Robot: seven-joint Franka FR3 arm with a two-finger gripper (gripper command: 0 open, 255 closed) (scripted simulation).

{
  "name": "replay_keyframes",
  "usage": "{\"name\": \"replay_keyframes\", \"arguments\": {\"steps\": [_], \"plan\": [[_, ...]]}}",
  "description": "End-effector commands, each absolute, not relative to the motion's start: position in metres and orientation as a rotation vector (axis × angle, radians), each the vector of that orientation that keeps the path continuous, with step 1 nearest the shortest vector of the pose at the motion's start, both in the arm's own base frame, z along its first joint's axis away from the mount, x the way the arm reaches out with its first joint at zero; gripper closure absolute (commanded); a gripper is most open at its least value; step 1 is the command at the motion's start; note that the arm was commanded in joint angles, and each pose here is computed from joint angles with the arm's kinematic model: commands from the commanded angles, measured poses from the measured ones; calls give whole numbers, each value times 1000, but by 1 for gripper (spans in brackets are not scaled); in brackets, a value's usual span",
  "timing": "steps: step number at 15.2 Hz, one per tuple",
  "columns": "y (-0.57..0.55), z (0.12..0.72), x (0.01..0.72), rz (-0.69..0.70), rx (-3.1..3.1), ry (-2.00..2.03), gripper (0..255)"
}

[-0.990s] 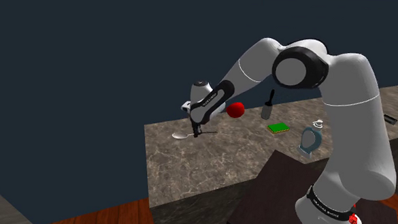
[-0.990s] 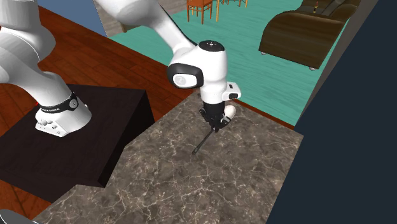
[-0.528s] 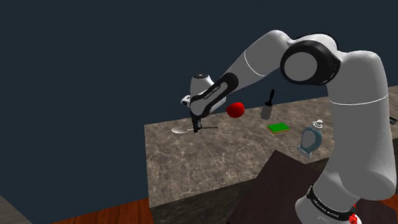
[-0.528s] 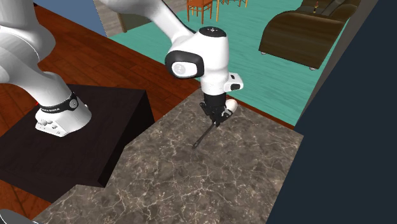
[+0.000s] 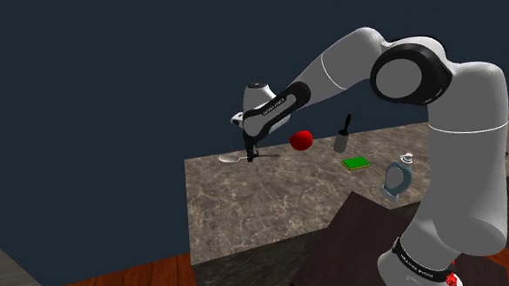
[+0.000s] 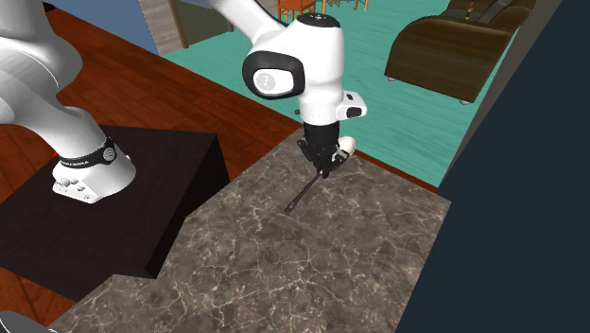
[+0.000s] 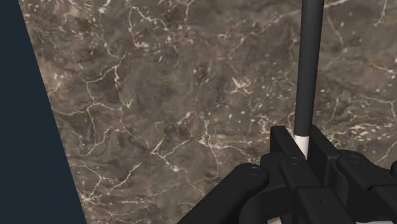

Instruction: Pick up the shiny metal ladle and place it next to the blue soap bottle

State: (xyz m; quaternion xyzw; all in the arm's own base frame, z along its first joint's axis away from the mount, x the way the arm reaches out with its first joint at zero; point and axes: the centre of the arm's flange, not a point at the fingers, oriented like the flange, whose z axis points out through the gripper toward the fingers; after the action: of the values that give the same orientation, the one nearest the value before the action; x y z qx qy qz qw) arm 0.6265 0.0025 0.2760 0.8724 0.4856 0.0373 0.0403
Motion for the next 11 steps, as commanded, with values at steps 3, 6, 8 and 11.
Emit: {"name": "replay_keyframes", "arguments": {"steps": [3, 6, 8, 11], "plan": [[2, 298, 625, 114, 2673, 1488, 255], [2, 314, 625, 114, 2673, 1488, 255], [2, 325, 625, 114, 2673, 1488, 255], [2, 341, 625, 114, 2673, 1488, 255]]}}
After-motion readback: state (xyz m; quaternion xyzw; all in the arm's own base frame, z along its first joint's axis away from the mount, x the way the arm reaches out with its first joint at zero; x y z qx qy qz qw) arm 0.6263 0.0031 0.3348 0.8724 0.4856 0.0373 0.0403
